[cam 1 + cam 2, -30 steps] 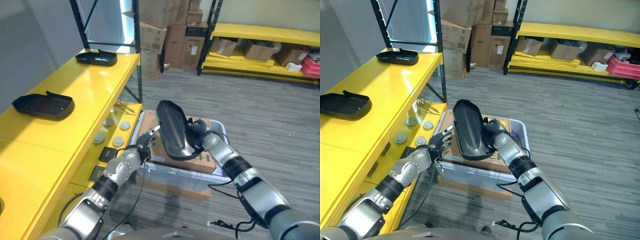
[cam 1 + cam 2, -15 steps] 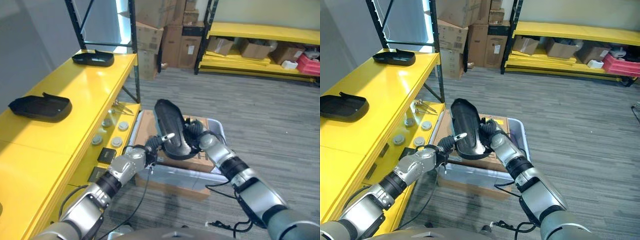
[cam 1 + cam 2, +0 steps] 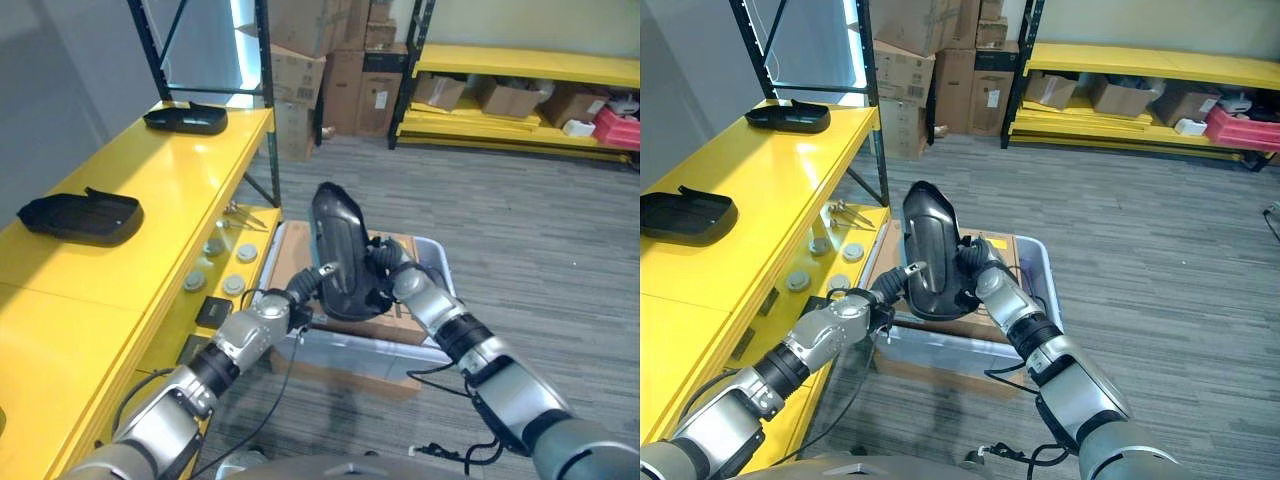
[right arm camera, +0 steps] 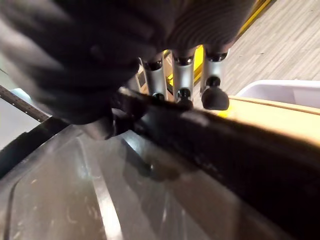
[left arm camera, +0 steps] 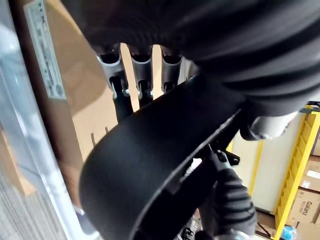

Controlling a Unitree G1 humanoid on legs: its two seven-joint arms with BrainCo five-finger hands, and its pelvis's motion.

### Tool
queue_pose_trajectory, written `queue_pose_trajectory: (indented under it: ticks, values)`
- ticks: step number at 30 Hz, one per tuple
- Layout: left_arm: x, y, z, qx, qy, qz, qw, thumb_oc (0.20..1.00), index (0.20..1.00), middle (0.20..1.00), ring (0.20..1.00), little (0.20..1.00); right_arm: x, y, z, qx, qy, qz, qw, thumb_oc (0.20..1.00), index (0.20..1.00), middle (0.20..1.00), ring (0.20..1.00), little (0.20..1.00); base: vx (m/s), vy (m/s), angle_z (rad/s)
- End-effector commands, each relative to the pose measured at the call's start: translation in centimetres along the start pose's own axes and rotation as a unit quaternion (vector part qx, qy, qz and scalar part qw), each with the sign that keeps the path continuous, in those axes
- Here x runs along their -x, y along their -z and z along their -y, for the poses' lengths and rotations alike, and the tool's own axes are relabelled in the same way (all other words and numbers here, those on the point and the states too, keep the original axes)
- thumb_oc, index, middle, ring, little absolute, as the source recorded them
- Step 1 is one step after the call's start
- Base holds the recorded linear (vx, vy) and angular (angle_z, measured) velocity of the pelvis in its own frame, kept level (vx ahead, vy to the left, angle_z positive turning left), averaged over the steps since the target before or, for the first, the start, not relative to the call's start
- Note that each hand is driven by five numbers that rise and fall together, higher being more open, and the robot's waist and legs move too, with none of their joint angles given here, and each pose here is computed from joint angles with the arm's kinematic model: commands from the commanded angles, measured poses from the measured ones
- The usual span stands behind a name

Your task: Move parts from the plastic box to the shelf.

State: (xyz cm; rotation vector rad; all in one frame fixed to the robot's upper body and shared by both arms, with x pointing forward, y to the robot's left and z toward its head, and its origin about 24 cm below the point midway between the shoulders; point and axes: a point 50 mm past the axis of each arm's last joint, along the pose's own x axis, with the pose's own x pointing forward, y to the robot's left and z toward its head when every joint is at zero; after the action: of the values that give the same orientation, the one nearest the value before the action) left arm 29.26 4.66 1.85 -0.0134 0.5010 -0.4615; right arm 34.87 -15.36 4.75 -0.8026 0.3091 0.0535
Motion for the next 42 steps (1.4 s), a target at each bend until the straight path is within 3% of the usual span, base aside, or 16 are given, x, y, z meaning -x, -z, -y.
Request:
queue_pose_trajectory:
  ticks: [1,10,12,15,20,27,31,34,36,42]
  values:
    - [-0.5,-6.0,6.1,-0.04,0.096,0.116,0.988,0.2,0.2,0.2,0.2,0.2,-0.2,-5.4,0.1,-0.013,-0.005,0.085,0.996,0.2,0.2,0.2,0.2,0.2,0.0,0.0,0.0]
    - [-0.4,-6.6,5.1,-0.035,0.065,0.145,0.987,0.2,0.2,0.2,0.2,0.2,-0.1,-4.7,-0.6,-0.074,-0.005,0.067,0.995,0.2,0.2,0.2,0.2,0.2,0.0,0.0,0.0]
    - [-0.2,-6.7,4.8,-0.03,0.055,0.152,0.986,0.2,0.2,0.2,0.2,0.2,0.2,-5.1,-0.8,-0.156,-0.008,0.056,0.986,1.0,1.0,1.0,1.0,1.0,0.0,0.0,0.0]
    - [0.6,-7.7,3.8,-0.028,0.023,0.178,0.983,0.2,0.2,0.2,0.2,0.2,1.5,-7.6,-0.8,-0.353,-0.029,0.068,0.933,1.0,1.0,1.0,1.0,1.0,0.0,0.0,0.0]
    - [1.9,-8.5,0.1,0.006,-0.04,0.215,0.976,0.2,0.2,0.2,0.2,0.2,2.6,-6.6,1.5,-0.499,0.0,0.106,0.86,1.0,1.0,1.0,1.0,1.0,0.0,0.0,0.0]
    - [4.7,-6.2,-7.3,0.052,-0.157,0.246,0.955,0.2,0.2,0.2,0.2,0.2,4.8,1.2,3.9,-0.513,0.017,0.104,0.852,1.0,1.0,1.0,1.0,1.0,-0.04,-0.022,-0.19]
    - [8.3,-4.7,-11.2,0.049,-0.217,0.302,0.927,0.2,0.2,0.2,0.2,0.2,8.0,9.7,-2.7,-0.523,-0.045,-0.072,0.848,1.0,1.0,1.0,1.0,1.0,-0.06,-0.042,-0.22]
    - [9.7,-4.5,-12.0,0.045,-0.227,0.319,0.919,0.2,0.2,0.2,0.2,0.2,9.6,14.0,-5.6,-0.48,-0.063,-0.156,0.861,1.0,1.0,1.0,1.0,1.0,-0.05,-0.114,0.0]
    - [10.6,-4.8,-12.3,0.028,-0.211,0.34,0.916,0.2,0.2,0.2,0.2,0.2,12.3,18.7,-7.9,-0.469,-0.059,-0.229,0.851,1.0,1.0,1.0,1.0,1.0,-0.09,-0.301,0.32]
    - [14.6,-6.4,-13.0,0.032,-0.246,0.42,0.873,0.2,0.2,0.2,0.2,0.2,13.1,20.3,-8.6,-0.42,-0.103,-0.245,0.868,1.0,1.0,1.0,1.0,1.0,-0.11,-0.325,0.92]
